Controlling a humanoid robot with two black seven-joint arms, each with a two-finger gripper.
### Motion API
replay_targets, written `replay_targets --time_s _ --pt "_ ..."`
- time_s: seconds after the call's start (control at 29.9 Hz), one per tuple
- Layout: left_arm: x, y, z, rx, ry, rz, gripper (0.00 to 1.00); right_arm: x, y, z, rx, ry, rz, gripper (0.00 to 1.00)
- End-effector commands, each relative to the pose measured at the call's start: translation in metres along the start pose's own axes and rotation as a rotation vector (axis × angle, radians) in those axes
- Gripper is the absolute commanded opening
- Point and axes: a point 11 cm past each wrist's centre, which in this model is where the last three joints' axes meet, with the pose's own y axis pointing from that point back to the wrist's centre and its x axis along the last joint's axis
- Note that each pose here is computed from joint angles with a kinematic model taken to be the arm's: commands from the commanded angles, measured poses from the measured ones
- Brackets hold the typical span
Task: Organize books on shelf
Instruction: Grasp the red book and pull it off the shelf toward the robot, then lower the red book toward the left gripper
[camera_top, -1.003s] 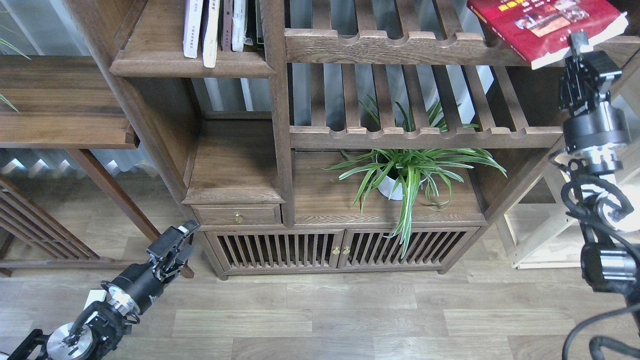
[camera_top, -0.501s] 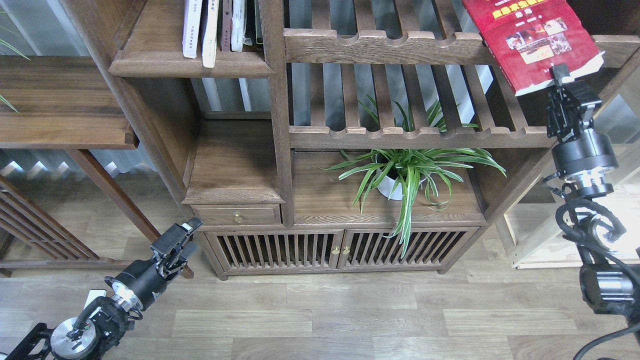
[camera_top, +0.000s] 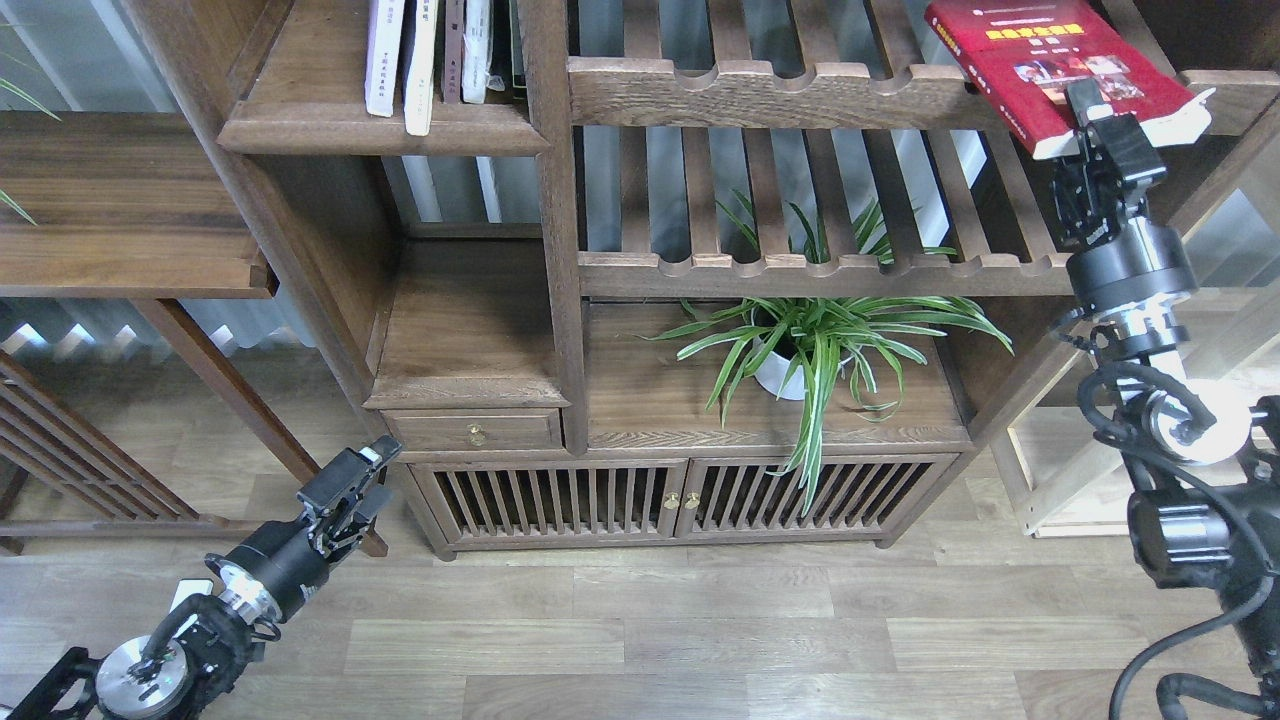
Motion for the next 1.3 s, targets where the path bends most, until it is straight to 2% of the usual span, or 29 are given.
replay_targets --time_s 0.0,0.4,0.64,0.9,1.27 --pt "0.001 0.002 0.002 -0.003 -0.004 0.004 0.99 0.0 0.0 0.002 0.011 -0.014 -0.003 0.06" --pt "0.001 0.002 0.002 -0.004 -0.001 0.004 0.99 0.001 0.002 -0.006 0.026 -0.004 0.001 0.04" --pt "0.007 0.004 0.003 -0.009 0.009 0.021 0.99 0.01 0.019 -0.017 0.055 -0.001 0.036 0.03" --pt "0.013 0.006 0.003 -0.011 0.016 0.038 0.99 0.064 0.11 -0.017 0.055 0.007 0.257 0.03" --pt "0.016 0.008 0.001 -0.008 0.021 0.048 0.99 0.109 0.233 0.024 0.039 -0.073 0.528 0.03"
